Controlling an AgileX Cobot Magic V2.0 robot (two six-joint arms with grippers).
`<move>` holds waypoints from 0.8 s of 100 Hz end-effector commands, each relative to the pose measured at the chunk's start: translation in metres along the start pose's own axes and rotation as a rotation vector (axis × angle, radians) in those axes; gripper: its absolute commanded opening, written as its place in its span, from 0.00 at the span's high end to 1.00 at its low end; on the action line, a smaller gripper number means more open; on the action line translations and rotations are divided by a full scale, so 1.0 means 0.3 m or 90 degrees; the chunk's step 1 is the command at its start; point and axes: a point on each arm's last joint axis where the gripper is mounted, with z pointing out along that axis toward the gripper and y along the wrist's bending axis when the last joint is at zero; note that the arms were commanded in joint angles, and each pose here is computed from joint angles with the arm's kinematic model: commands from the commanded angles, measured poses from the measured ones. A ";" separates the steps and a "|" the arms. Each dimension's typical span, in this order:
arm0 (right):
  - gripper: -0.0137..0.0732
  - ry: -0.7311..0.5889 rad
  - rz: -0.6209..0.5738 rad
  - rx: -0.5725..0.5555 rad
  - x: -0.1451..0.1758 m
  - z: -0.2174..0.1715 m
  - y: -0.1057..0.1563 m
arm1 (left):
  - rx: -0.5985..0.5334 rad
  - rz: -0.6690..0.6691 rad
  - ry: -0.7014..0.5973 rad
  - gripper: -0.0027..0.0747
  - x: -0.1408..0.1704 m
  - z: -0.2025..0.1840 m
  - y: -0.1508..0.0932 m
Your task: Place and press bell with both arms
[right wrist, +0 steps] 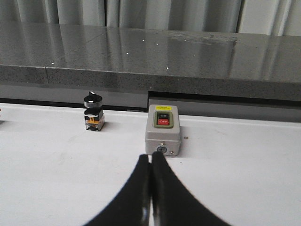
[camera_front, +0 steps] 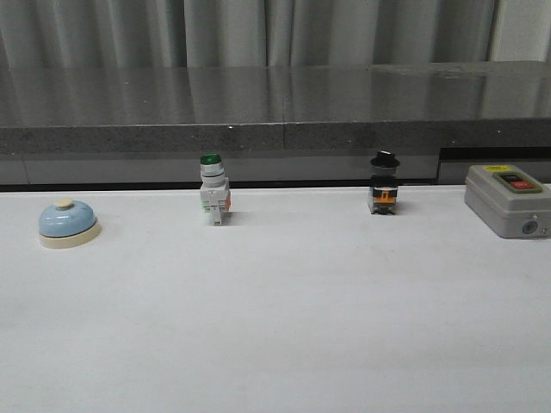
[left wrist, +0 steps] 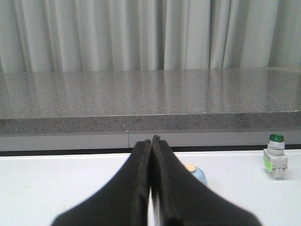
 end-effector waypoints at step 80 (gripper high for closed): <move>0.92 -0.073 -0.012 0.006 -0.044 -0.009 -0.002 | 0.005 -0.045 -0.022 0.99 -0.215 -0.005 -0.007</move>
